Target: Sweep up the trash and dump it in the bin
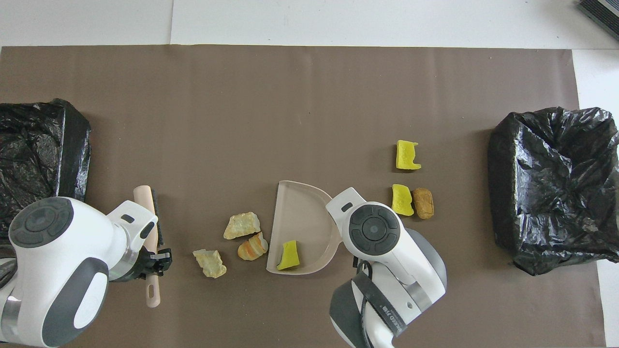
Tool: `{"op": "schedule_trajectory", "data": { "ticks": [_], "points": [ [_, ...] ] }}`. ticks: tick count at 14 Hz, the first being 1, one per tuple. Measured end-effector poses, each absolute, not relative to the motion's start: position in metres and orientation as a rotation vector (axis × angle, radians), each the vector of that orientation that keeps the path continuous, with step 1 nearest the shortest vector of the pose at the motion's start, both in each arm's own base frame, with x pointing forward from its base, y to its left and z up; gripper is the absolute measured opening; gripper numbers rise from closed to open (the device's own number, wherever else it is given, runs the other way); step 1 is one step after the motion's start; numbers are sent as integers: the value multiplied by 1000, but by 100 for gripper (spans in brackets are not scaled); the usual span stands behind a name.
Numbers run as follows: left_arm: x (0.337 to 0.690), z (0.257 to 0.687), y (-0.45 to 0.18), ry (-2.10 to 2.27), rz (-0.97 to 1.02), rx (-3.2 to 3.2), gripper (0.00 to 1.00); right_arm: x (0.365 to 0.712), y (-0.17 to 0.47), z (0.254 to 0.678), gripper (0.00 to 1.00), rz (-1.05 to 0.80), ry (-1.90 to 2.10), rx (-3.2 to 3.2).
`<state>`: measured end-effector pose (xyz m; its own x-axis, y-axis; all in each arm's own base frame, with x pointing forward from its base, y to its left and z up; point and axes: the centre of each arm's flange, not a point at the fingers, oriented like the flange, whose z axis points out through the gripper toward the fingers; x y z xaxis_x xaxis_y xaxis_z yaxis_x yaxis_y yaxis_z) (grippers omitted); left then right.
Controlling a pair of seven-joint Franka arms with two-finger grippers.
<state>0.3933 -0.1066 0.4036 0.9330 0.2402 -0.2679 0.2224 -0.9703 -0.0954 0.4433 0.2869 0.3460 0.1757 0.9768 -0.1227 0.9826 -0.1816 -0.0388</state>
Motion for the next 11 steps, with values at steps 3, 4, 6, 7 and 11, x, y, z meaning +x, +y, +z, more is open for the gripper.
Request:
{"op": "schedule_trajectory", "data": {
  "ticks": [3,4,6,7,11],
  "points": [
    [379,400,-104,-425,429,-3004,26,443,287,346,31,-185,1977,2371],
    [373,396,-109,-448,434,-2987,26,443,287,346,31,-184,1977,2371],
    [354,382,-135,-484,453,-2933,26,444,287,346,31,-184,1979,2370],
    [343,377,-154,-501,450,-2905,26,444,287,346,31,-184,1979,2369],
    [288,364,-230,-531,473,-2868,26,444,287,346,31,-185,1979,2369]
  ]
}}
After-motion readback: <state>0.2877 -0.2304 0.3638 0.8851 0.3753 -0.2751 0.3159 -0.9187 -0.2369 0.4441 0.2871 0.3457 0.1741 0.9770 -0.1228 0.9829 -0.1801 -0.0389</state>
